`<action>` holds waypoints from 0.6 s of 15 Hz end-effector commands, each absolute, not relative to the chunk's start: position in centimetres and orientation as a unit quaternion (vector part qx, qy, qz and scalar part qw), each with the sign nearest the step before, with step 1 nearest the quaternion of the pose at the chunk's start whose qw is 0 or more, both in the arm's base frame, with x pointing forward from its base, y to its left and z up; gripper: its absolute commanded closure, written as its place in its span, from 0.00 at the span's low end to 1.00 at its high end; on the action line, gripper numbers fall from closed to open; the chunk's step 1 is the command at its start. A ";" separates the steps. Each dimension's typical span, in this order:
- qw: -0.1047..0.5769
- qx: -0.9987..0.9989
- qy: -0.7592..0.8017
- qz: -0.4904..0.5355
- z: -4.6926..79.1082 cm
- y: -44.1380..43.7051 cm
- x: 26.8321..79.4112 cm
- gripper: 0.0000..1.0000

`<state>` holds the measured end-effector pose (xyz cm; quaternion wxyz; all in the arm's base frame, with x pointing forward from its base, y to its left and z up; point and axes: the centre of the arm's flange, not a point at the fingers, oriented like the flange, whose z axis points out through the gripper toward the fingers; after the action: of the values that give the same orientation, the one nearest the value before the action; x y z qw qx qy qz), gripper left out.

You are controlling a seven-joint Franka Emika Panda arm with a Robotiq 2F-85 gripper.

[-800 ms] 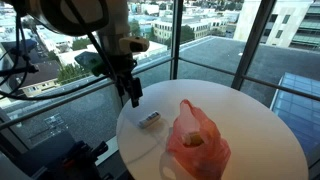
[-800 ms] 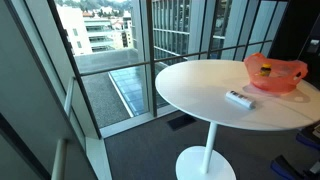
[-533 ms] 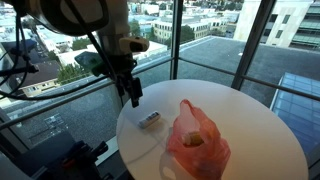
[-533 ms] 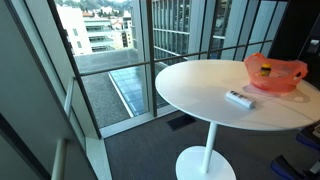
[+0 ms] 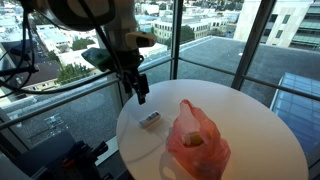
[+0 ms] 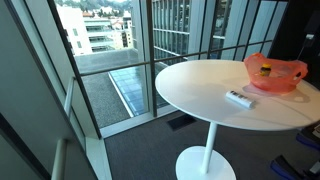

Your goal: Remove the brown bottle from the plastic

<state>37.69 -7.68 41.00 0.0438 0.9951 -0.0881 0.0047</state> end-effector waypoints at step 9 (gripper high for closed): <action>0.074 0.971 -0.223 0.041 38.6 -16.8 44.6 0.00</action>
<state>42.21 -14.69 39.85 0.0675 0.9784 -0.1914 0.0396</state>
